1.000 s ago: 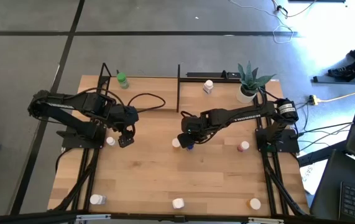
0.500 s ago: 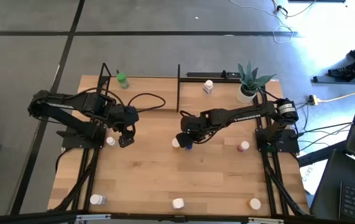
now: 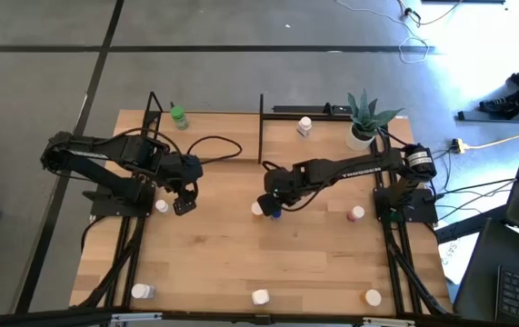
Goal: Pick and place medicine bottles onto shelf by color
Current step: Put the blue pill bottle on the shelf
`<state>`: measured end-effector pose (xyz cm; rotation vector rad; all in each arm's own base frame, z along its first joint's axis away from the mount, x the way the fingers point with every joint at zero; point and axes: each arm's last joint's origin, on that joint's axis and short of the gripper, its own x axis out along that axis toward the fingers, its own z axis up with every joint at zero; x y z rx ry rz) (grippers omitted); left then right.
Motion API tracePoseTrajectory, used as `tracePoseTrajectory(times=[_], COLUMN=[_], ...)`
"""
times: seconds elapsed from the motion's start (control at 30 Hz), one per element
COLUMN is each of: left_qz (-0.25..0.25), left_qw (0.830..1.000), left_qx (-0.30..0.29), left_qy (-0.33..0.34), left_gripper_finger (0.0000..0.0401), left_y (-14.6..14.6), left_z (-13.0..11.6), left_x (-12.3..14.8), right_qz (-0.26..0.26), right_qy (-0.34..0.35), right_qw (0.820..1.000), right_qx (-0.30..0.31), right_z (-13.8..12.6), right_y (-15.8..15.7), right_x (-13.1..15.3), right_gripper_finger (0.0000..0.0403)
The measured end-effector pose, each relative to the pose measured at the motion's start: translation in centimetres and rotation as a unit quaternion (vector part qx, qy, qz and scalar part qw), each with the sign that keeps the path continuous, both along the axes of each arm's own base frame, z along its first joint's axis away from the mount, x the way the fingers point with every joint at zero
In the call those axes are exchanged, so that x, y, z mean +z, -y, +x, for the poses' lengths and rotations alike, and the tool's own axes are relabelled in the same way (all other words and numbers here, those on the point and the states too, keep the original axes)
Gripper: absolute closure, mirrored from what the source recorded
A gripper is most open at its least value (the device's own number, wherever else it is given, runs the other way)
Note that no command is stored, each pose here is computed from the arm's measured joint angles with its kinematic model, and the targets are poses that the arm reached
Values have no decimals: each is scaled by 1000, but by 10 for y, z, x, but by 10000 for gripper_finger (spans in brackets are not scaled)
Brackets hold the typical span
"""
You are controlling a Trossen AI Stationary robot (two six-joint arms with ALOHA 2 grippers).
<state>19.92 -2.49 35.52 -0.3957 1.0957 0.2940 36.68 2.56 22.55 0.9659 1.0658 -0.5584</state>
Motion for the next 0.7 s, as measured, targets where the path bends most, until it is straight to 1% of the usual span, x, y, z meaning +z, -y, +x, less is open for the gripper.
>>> tracePoseTrajectory(times=[0.1, 0.3, 0.6, 0.7], left_qz=[0, 0, 0, 0], left_qw=[1000, 1000, 1000, 1000], left_qx=[0, 0, 0, 0], left_qy=[0, 0, 0, 2], left_gripper_finger=[136, 136, 136, 136], left_y=[0, 0, 0, 0], left_z=[0, 0, 0, 0], left_x=[0, 0, 0, 0], right_qz=[-15, -37, -43, -44], right_qy=[4, 2, 9, 0], right_qw=[1000, 999, 999, 999], right_qx=[-1, 0, 12, 14], right_z=[0, -1, 4, 5], right_y=[-5, -11, -12, -12], right_x=[1, 0, -6, -12], right_gripper_finger=[152, 148, 148, 148])
